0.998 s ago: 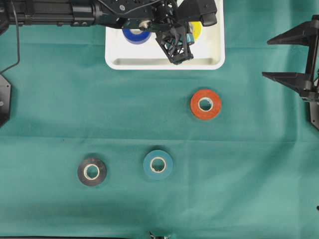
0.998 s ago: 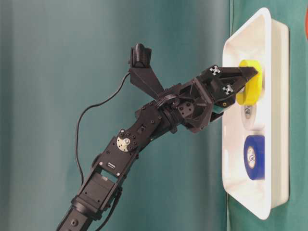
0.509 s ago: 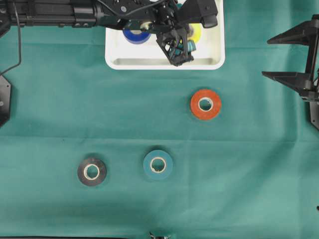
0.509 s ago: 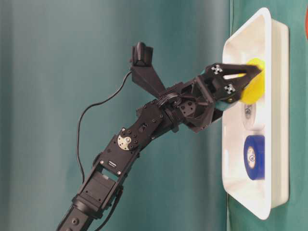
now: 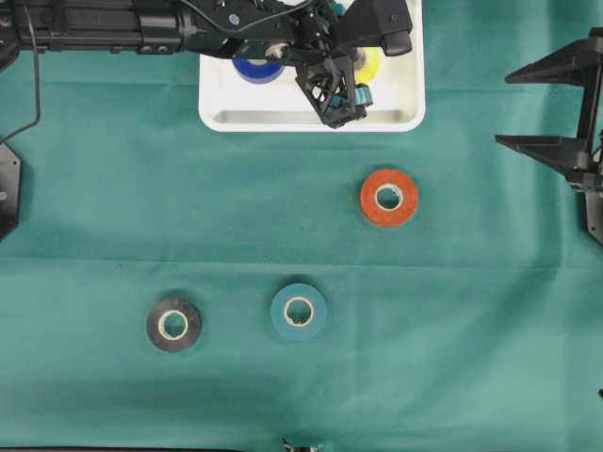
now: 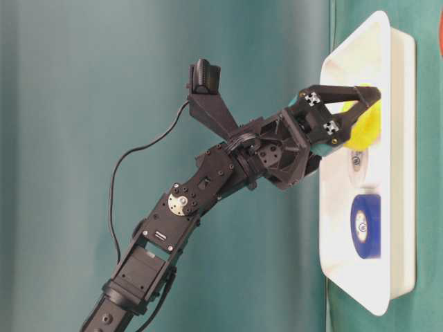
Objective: Pick up the tape from a random location and place it into the white case.
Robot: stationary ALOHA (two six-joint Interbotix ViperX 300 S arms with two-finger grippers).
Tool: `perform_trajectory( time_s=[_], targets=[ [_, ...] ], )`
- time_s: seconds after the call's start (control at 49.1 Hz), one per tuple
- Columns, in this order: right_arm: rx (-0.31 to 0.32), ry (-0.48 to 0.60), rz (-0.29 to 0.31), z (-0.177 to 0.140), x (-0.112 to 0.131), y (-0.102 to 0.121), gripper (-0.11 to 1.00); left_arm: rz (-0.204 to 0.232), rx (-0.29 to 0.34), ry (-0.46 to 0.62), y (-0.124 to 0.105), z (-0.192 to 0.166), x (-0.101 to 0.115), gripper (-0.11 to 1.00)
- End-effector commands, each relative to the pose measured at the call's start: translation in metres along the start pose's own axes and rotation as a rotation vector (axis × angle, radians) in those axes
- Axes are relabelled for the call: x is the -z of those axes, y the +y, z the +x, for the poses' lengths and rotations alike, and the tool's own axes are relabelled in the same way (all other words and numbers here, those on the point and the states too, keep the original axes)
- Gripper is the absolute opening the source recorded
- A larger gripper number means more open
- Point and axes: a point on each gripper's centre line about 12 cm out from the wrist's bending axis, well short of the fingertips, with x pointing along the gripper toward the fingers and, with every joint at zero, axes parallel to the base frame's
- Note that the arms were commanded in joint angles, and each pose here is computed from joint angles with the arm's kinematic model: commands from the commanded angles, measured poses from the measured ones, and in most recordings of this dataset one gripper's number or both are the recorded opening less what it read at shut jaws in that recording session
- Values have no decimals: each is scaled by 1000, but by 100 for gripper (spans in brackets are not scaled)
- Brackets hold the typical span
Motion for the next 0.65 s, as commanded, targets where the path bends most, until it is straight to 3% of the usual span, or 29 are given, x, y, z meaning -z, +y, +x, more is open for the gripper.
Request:
perform_trajectory(
  time_s=[0.0, 0.326, 0.631],
  targets=[
    [1, -11, -1, 0, -4, 0, 85, -6, -6, -72, 4, -30, -24, 99],
    [2, -14, -2, 0, -6, 0, 85, 1, -13, -185, 5, -99, -56, 99],
    [4, -13, -1, 0, -5, -1, 85, 31, -20, -223, 7, -147, -81, 99]
  ],
)
